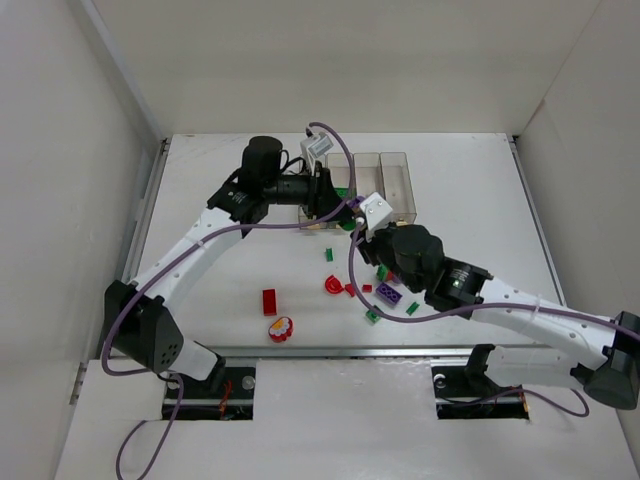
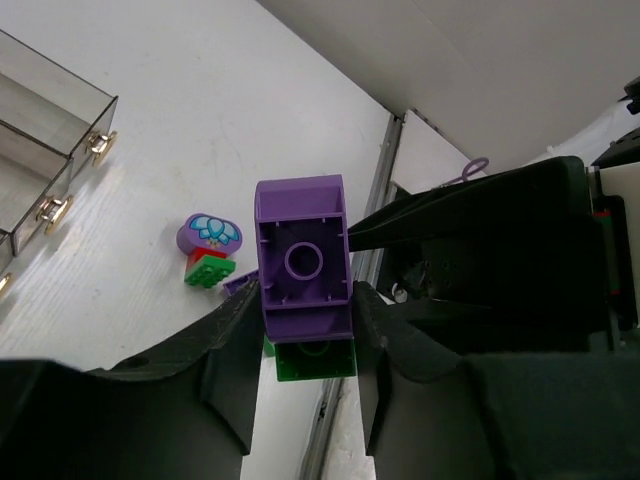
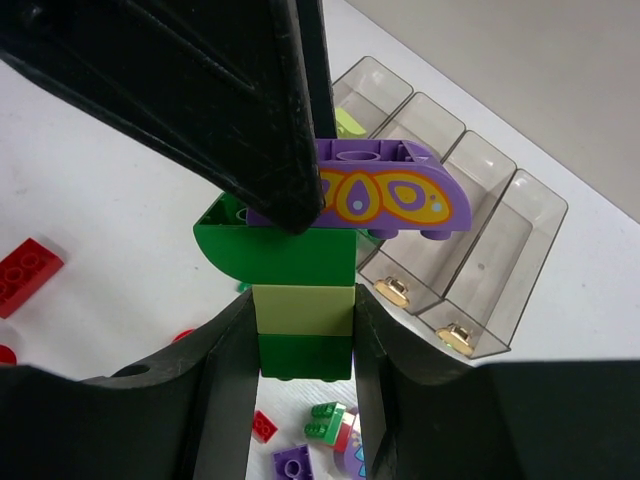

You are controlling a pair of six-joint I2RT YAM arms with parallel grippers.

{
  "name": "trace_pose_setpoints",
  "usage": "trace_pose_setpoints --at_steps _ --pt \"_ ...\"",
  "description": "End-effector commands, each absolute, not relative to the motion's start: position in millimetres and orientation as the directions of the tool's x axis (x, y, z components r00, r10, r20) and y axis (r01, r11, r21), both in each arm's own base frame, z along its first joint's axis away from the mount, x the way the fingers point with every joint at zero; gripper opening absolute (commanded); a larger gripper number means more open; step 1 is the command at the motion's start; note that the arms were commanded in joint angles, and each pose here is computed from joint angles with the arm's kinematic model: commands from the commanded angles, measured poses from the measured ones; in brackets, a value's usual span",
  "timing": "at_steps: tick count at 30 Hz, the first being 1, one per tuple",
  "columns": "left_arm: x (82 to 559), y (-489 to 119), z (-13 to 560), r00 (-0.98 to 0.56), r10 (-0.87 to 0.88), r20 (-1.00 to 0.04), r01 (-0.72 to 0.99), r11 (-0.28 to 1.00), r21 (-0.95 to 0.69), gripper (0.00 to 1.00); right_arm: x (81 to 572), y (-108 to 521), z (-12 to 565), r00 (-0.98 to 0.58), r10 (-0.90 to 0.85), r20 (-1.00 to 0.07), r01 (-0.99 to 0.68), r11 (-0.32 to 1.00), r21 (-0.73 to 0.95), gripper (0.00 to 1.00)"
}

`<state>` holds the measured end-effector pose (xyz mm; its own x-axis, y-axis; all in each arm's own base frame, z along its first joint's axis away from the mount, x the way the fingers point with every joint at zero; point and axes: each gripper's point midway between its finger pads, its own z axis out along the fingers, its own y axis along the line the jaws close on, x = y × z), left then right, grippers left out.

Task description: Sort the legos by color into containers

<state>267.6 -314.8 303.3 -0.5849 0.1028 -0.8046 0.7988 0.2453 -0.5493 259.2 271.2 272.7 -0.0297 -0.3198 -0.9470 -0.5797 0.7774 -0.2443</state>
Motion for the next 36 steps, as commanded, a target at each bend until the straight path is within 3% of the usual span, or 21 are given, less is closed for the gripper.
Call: trace_pose_setpoints --at_steps 1,2,4,13,19,24,28,32,36 --pt "273 -317 329 -0.524 0.064 -0.849 0.839 0.209 -0.502 0.27 258 283 313 0.026 -0.203 -0.979 -0.589 0.788 -0.179 0.00" --pt "273 -317 329 -0.524 0.064 -0.849 0.839 0.209 -0.502 0.12 258 283 313 0.026 -0.203 -0.979 -0.589 0.788 -0.179 0.00" --pt "275 -316 331 -0.525 0.060 -0.849 0.836 0.224 -0.501 0.00 259 282 303 0.005 -0.221 -0.975 -0.581 0.793 -0.182 0.00" --pt "326 -302 339 -0.494 0.014 -0.869 0.816 0.353 -0.458 0.00 271 260 233 -0.189 -0.222 -0.957 -0.483 0.869 -0.106 0.00" --pt "356 -312 349 -0.485 0.007 -0.874 0.820 0.352 -0.452 0.00 283 240 213 -0.254 -0.195 -0.947 -0.416 0.906 -0.075 0.00" --pt "395 -326 306 -0.576 0.033 -0.817 0.756 0.401 -0.517 0.00 317 208 214 -0.320 -0.121 -0.940 -0.260 0.965 -0.036 0.00" --pt "452 -340 269 -0.562 0.031 -0.826 0.699 0.552 -0.455 0.00 357 160 251 -0.321 -0.047 -0.946 -0.035 0.999 -0.038 0.00" --pt "481 -360 215 -0.606 0.040 -0.795 0.638 0.621 -0.455 0.00 370 133 252 -0.385 -0.052 -0.921 0.043 0.996 -0.075 0.00" --pt "497 -366 197 -0.616 -0.015 -0.788 0.605 0.631 -0.485 0.03 369 128 265 -0.349 -0.034 -0.936 0.051 0.997 -0.055 0.00"
